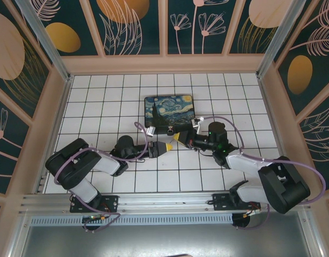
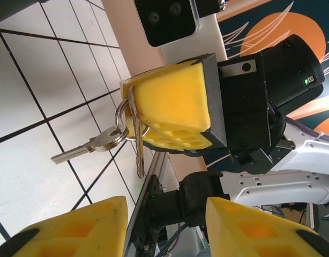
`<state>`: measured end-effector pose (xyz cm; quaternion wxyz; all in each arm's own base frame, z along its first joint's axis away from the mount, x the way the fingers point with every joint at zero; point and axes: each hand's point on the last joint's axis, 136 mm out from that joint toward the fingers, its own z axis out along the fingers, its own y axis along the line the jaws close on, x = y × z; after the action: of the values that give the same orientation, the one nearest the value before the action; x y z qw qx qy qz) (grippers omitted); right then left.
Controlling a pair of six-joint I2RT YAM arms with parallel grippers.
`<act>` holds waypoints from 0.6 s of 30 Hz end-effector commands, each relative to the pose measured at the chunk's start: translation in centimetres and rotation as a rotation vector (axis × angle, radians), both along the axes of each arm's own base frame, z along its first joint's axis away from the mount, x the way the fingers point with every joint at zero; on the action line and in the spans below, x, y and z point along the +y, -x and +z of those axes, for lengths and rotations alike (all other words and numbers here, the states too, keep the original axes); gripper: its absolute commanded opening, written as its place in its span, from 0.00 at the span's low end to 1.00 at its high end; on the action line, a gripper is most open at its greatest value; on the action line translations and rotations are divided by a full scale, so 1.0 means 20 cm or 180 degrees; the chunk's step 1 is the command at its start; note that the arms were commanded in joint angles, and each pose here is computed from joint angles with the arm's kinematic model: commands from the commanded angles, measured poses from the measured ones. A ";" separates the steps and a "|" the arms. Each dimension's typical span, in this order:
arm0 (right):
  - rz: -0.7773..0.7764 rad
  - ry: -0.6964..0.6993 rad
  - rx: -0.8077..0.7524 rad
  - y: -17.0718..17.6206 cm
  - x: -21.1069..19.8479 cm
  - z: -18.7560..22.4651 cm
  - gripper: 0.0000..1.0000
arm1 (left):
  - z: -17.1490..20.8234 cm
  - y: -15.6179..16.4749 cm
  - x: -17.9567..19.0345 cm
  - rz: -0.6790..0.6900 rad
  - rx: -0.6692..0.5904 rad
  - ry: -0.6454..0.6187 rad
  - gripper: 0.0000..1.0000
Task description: Unlock a padlock with a key
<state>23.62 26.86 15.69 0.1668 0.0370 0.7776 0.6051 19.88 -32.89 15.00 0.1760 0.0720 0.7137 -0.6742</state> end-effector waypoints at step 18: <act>0.0122 -0.0012 -0.0043 0.05 0.04 0.01 0.00 | 0.11 -0.06 0.00 0.0172 -0.0130 0.0284 0.25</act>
<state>23.00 27.54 15.71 0.1582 0.0288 0.7762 0.6096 20.62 -32.86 15.56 0.1862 0.0513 0.7033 -0.6841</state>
